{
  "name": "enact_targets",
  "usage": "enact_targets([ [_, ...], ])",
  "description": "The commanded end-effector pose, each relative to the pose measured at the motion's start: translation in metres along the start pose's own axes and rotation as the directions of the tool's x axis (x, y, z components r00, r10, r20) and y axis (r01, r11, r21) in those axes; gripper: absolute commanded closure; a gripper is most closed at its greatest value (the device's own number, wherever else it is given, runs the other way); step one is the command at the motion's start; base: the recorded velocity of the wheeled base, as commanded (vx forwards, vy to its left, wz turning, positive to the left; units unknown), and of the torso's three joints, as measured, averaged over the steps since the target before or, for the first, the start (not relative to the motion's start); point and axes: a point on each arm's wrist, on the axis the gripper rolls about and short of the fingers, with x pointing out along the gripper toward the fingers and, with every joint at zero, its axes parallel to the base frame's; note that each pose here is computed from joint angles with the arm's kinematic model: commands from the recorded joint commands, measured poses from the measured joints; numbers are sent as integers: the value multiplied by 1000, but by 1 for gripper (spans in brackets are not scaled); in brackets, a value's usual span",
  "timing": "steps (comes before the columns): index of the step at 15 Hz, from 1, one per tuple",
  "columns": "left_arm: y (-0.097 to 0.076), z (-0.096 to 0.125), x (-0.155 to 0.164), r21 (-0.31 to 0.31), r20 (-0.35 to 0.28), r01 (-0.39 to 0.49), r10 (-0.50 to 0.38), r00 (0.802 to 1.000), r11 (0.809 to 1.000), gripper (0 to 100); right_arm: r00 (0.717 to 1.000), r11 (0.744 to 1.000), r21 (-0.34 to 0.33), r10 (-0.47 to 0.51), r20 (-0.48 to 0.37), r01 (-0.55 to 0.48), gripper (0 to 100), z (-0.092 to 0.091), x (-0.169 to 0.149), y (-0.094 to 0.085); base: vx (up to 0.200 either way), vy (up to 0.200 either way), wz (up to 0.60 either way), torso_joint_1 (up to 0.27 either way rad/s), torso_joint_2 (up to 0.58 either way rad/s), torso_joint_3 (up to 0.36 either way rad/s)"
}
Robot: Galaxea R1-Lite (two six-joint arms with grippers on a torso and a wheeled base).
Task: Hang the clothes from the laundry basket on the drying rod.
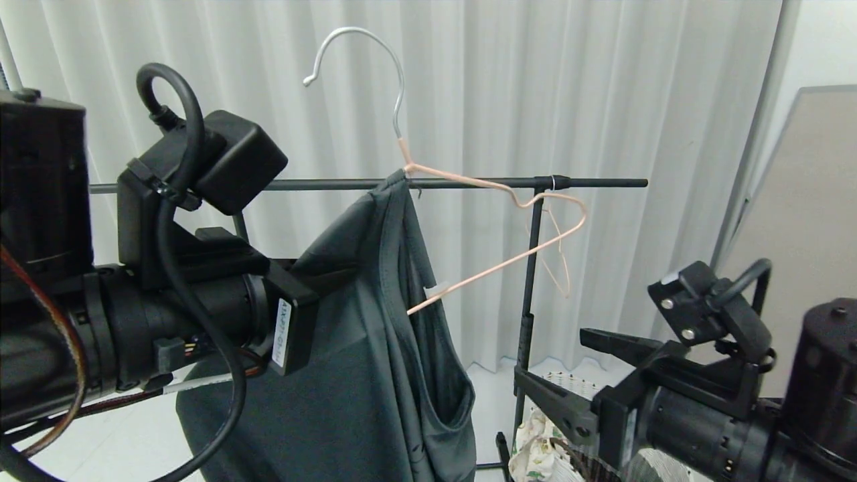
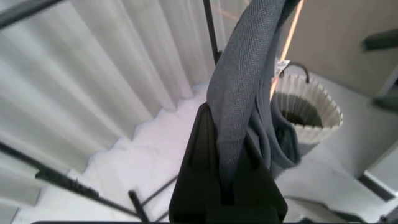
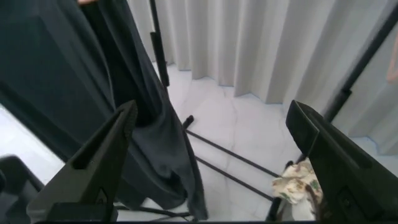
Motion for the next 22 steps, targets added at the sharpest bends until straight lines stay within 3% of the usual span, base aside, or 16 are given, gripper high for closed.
enact_targets([
  [1, -1, 2, 3, 2, 6, 4, -4, 1000, 1000, 100, 998, 1000, -5, -18, -58, 17, 0, -8, 38, 8, 0, 0, 0, 0, 0, 0],
  [7, -9, 3, 2, 10, 14, 35, -35, 999, 999, 100, 988, 999, -45, 2, -156, -9, 0, -34, 53, 21, 0, 0, 0, 0, 0, 0],
  [10, -8, 3, 2, 10, 17, 34, -35, 999, 999, 100, 978, 997, -70, -34, -206, 20, 0, -42, 52, 20, 0, 0, 0, 0, 0, 0],
  [12, -7, 2, -2, 10, 20, 19, -19, 1000, 1000, 100, 952, 983, -115, -166, -256, 141, 0, -51, 47, 4, 0, 0, 0, 0, 0, 0],
  [14, -6, -5, -3, 15, -2, -19, 19, 1000, 1000, 100, 922, 957, -139, -283, -265, 254, 0, -49, 37, -24, 0, 0, 0, 0, 0, 0],
  [16, -6, -18, -9, 21, -33, -70, 71, 997, 997, 100, 890, 920, -164, -387, -240, 355, 0, -40, 29, -55, 0, 0, 0, 0, 0, 0],
  [18, -5, -34, -20, 58, -53, -69, 72, 996, 996, 100, 857, 880, -155, -473, -205, 449, 0, -28, 25, -81, 0, 0, 0, 0, 0, 0],
  [20, -5, -48, -32, 98, -60, -61, 67, 996, 993, 100, 831, 851, -156, -524, -189, 501, 0, -22, 21, -97, 0, 0, 0, 0, 0, 0],
  [22, -5, -65, -43, 140, -77, -52, 64, 995, 989, 100, 838, 851, -138, -523, -154, 506, 0, -17, 21, -100, 0, 0, 0, 0, 0, 0],
])
